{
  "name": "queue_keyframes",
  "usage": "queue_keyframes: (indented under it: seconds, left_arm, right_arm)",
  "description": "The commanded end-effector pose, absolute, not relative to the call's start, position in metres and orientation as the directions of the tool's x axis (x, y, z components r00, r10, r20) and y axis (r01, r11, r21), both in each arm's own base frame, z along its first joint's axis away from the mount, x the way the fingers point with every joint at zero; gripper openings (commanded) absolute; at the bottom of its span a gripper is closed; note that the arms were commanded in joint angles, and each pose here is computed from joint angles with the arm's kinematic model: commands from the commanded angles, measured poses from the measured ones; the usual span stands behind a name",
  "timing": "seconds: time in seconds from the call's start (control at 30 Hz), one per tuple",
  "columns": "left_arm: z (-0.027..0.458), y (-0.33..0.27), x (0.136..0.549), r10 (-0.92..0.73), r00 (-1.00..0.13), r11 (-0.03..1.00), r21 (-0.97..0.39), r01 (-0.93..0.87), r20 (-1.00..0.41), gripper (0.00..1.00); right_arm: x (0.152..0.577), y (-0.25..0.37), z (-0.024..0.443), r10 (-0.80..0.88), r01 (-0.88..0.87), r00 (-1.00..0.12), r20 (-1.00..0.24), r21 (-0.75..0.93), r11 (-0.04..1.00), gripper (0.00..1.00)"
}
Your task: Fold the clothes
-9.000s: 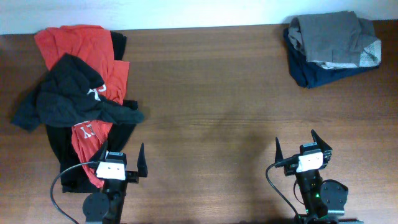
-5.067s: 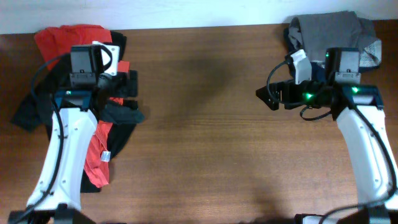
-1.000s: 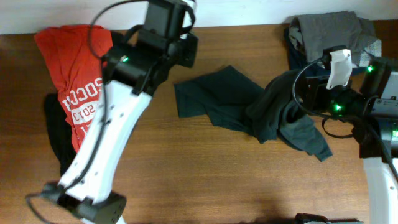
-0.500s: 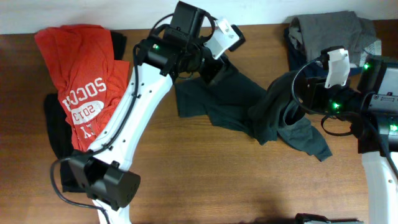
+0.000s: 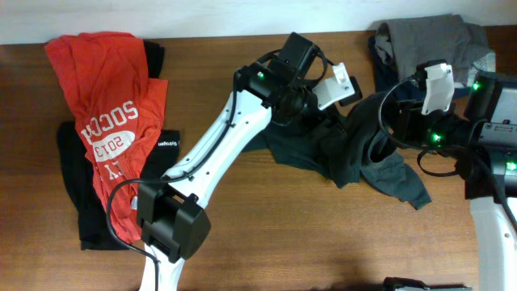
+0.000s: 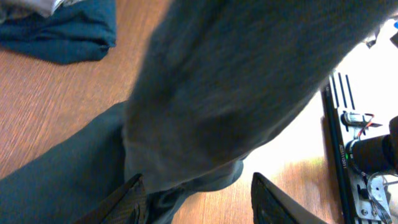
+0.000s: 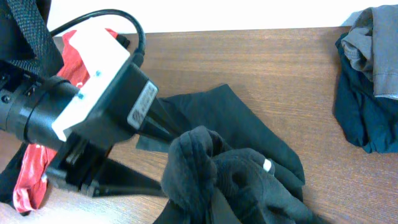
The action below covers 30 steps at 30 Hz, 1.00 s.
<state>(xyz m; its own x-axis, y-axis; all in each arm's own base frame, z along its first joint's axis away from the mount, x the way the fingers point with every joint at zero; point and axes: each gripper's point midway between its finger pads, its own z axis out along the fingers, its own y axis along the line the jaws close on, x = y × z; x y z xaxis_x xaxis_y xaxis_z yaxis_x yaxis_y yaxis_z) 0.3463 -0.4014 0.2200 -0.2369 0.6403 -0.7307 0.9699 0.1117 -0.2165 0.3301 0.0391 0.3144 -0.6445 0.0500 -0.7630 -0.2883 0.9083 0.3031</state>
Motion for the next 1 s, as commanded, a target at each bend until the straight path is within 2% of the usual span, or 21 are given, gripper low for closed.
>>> queue_keyframes:
  seconds: [0.0, 0.23, 0.73, 0.87, 0.97]
  left_arm:
    - [0.216, -0.412, 0.335, 0.643, -0.194, 0.049, -0.214, 0.976, -0.741, 0.56]
    - [0.197, -0.423, 0.327, 0.657, -0.207, 0.02, -0.258, 0.966, -0.725, 0.57]
    - [0.21, -0.435, 0.327, 0.594, -0.18, -0.036, -0.249, 0.968, -0.784, 0.55]
    - [0.212, -0.438, 0.328, 0.586, -0.169, -0.042, -0.238, 0.97, -0.792, 0.51]
    - [0.213, -0.439, 0.328, 0.583, -0.164, -0.043, -0.232, 0.972, -0.796, 0.38]
  right_arm:
    - [0.331, 0.037, 0.322, 0.036, -0.297, -0.623, -0.782, 0.279, 0.913, 0.04]
    - [0.331, 0.037, 0.322, 0.036, -0.297, -0.623, -0.782, 0.279, 0.913, 0.04]
    - [0.331, 0.037, 0.321, 0.037, -0.297, -0.623, -0.781, 0.28, 0.913, 0.04]
    - [0.331, 0.037, 0.321, 0.037, -0.297, -0.623, -0.781, 0.28, 0.913, 0.04]
    - [0.331, 0.037, 0.321, 0.037, -0.297, -0.623, -0.781, 0.28, 0.913, 0.04]
